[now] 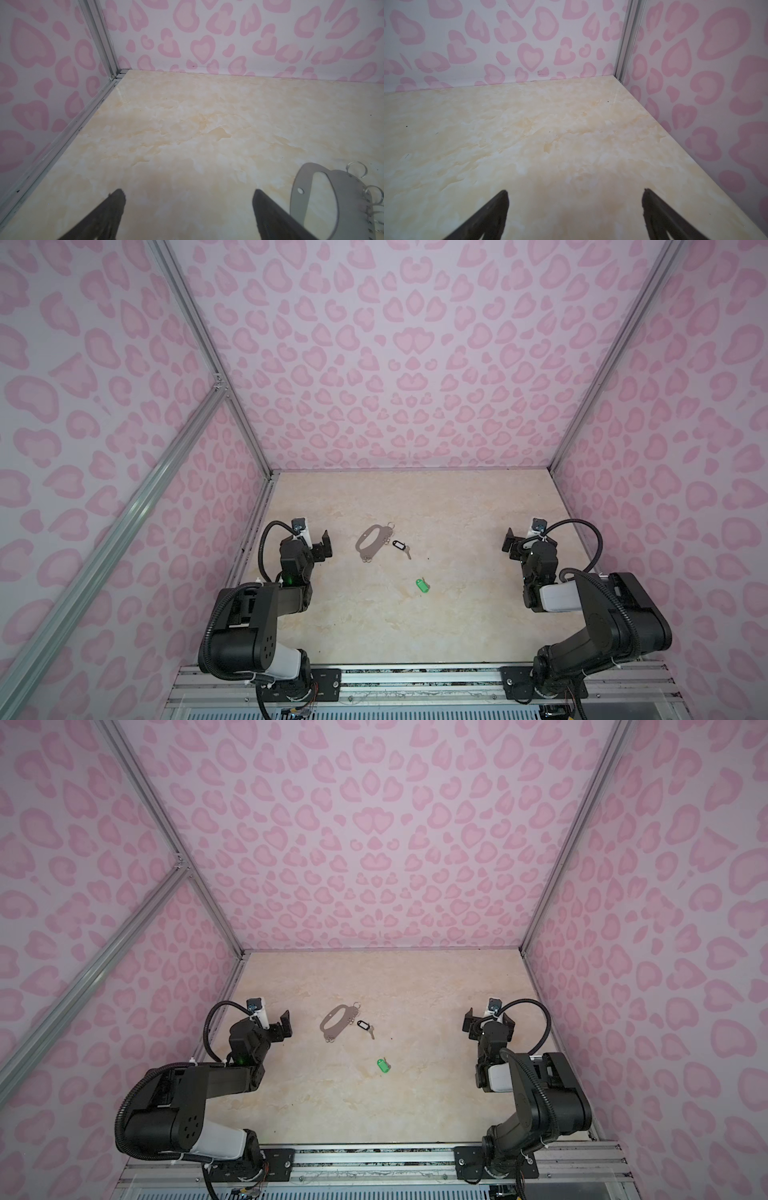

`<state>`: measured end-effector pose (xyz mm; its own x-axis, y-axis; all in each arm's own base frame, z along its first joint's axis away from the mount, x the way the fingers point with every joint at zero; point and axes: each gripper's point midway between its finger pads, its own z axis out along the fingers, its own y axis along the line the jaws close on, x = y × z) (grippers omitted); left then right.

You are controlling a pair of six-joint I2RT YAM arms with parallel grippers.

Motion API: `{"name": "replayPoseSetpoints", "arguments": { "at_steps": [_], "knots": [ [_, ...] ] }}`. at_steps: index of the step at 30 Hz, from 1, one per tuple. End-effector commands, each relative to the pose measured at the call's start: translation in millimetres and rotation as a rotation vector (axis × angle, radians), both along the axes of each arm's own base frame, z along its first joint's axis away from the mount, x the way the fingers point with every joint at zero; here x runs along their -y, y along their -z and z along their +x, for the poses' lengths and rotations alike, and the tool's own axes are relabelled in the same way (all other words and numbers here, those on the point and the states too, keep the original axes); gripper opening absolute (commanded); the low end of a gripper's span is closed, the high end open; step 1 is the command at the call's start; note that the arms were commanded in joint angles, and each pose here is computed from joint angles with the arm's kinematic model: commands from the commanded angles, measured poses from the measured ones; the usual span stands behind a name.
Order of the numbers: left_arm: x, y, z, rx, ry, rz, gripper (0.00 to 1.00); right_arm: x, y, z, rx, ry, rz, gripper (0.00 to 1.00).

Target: Put the keys on the keyring

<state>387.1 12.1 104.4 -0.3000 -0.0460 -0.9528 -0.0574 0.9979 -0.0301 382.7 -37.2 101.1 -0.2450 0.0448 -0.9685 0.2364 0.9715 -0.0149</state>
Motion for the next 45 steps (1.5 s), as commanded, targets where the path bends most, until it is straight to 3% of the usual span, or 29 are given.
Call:
{"name": "replayPoseSetpoints", "arguments": {
  "at_steps": [1,29,36,40,42,45],
  "knots": [
    [-1.4,-12.1,1.9,0.049,-0.008,0.004,0.97,1.1,-2.7,1.3,0.012,0.01,-0.003,0.99],
    [-2.0,-11.8,2.5,0.046,-0.004,-0.004,0.97,-0.7,-2.9,1.2,0.012,0.0,-0.003,0.99],
    [-6.6,-17.5,3.9,0.05,-0.018,-0.022,0.97,-0.4,-21.0,-1.5,0.016,0.008,-0.018,0.95],
    [-8.9,-34.7,13.5,-0.019,-0.029,-0.027,0.97,-11.6,-38.4,3.4,-0.025,-0.031,-0.038,0.93],
    [-10.5,-44.2,15.7,-0.071,-0.05,-0.059,0.97,-32.8,-44.2,7.1,-0.063,-0.122,-0.023,0.92],
    [-0.7,-50.4,13.6,-0.218,-0.039,-0.141,0.97,-64.4,-48.9,8.8,-0.147,-0.191,0.003,0.89]
  ]
}}
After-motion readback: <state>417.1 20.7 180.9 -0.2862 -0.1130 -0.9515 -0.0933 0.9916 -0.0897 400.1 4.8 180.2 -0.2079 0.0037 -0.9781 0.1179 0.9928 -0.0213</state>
